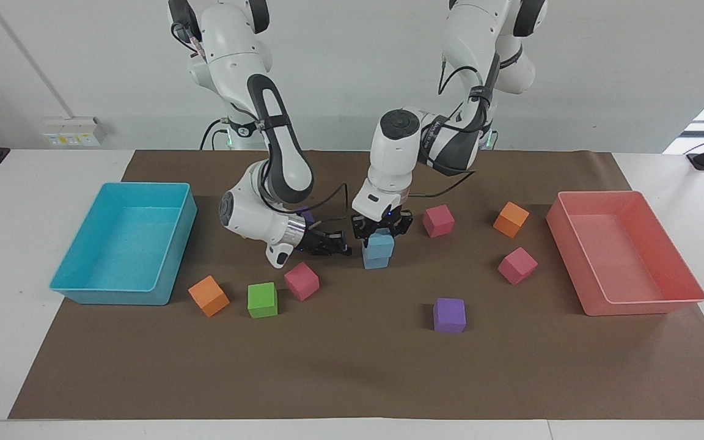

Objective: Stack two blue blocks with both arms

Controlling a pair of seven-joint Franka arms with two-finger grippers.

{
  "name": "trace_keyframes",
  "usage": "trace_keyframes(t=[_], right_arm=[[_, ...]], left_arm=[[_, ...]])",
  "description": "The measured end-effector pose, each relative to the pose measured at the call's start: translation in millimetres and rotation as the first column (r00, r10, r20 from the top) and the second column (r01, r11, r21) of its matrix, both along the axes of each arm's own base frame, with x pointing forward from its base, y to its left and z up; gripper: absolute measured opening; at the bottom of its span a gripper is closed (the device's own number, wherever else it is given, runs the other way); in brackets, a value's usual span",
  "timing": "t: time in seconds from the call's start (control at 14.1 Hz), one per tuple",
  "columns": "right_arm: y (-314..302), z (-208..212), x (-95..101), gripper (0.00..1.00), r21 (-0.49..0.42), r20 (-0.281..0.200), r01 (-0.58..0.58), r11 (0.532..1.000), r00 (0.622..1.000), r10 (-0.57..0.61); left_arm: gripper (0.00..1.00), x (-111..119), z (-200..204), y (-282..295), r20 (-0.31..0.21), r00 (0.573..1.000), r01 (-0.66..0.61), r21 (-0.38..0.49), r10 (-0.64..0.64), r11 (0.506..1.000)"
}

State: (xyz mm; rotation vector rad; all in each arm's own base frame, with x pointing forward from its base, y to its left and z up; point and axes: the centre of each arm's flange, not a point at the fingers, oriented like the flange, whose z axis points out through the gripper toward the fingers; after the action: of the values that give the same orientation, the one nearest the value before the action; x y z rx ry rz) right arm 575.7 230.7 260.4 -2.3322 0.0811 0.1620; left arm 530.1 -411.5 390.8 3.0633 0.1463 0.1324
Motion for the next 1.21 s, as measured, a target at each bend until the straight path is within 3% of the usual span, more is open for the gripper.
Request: trace_keyframes(t=[1.21], right_arm=[[-0.3, 0.3, 0.4, 0.01, 0.009, -0.003, 0.011, 1.000, 1.000, -0.010]], left_arm=[[0.59, -8.4, -16.8, 0.6, -0.039, 0.999, 0.008, 0.030, -0.007, 1.000]])
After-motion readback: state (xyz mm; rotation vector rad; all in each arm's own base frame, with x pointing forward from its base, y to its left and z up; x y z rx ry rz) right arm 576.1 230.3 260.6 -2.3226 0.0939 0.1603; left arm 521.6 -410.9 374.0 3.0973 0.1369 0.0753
